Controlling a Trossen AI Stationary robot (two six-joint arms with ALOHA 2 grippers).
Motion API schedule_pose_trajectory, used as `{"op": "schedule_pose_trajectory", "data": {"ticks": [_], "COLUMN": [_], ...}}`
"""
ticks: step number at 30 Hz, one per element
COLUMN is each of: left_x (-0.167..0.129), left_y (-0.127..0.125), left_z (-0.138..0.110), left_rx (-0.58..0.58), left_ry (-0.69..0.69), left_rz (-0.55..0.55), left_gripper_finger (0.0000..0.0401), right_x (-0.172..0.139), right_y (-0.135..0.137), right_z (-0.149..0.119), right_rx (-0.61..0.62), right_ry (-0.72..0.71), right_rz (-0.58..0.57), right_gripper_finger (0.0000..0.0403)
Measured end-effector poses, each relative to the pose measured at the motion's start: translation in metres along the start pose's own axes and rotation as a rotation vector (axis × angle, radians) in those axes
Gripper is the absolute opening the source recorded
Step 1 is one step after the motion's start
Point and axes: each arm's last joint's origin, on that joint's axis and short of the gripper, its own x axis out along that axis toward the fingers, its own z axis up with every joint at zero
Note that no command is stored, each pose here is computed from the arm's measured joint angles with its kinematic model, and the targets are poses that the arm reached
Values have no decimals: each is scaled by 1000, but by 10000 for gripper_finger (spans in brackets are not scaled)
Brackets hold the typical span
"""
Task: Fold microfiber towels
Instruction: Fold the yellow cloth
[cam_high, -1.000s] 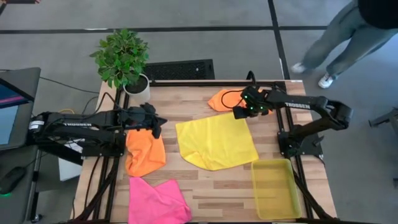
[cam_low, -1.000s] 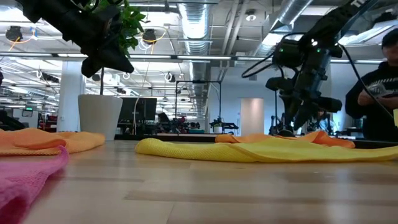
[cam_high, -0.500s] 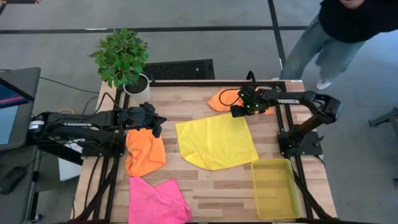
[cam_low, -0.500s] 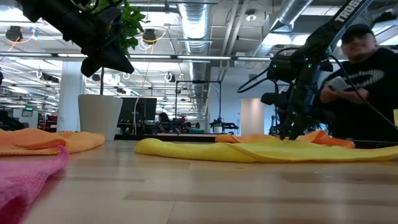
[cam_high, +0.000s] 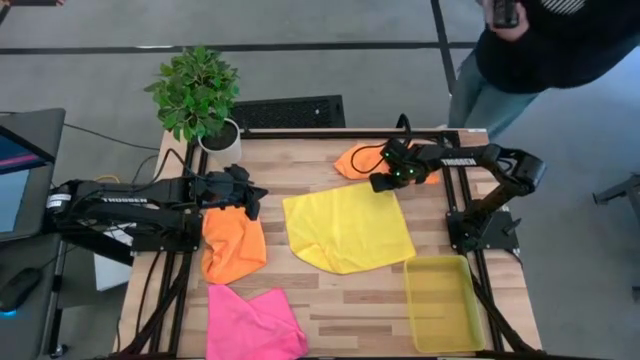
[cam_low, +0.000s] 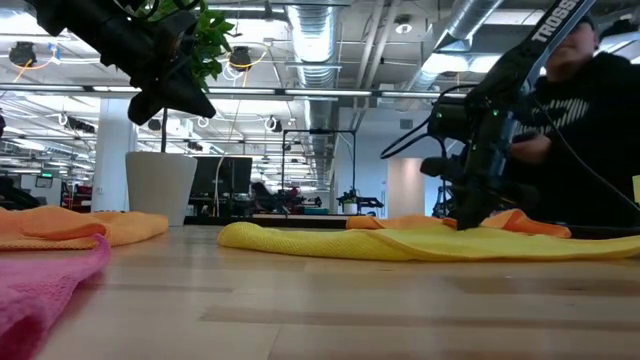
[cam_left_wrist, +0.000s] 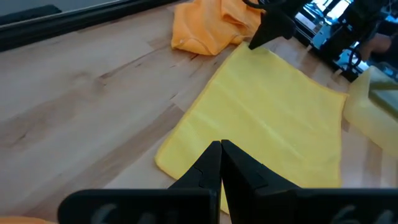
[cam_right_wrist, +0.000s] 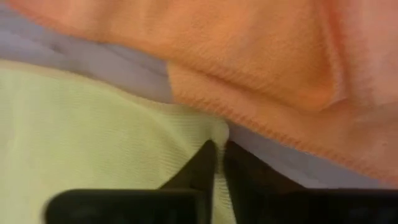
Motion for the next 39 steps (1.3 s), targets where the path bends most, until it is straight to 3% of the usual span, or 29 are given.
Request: {"op": "schedule_pose_trajectory", "data": {"ticks": [3, 11, 16, 20, 26, 31, 39], "left_x": [0, 0, -1, 1, 21, 41, 55], "left_y": [0, -1, -8, -11, -21, -32, -36], "left_z": [0, 2, 9, 12, 15, 25, 29], "left_rx": [-36, -84, 18, 42, 129, 242, 228], "left_ry": [-3, -20, -73, -98, -18, 106, 228], "left_rz": [4, -10, -117, -131, -124, -54, 26], "left_gripper_finger": [0, 0, 0, 0, 0, 0, 0], "right_x": [0, -1, -1, -1, -1, -1, -1], "right_y": [0, 0, 0, 0, 0, 0, 0], "right_z": [0, 0, 0, 0, 0, 0, 0], "right_rx": [-6, -9, -9, -10, -10, -10, -35], "right_ry": [-1, -1, -3, -4, -2, -2, -2], "right_rz": [7, 5, 2, 1, -1, -2, -1], "right_gripper_finger": [10, 5, 7, 4, 3, 3, 2]}}
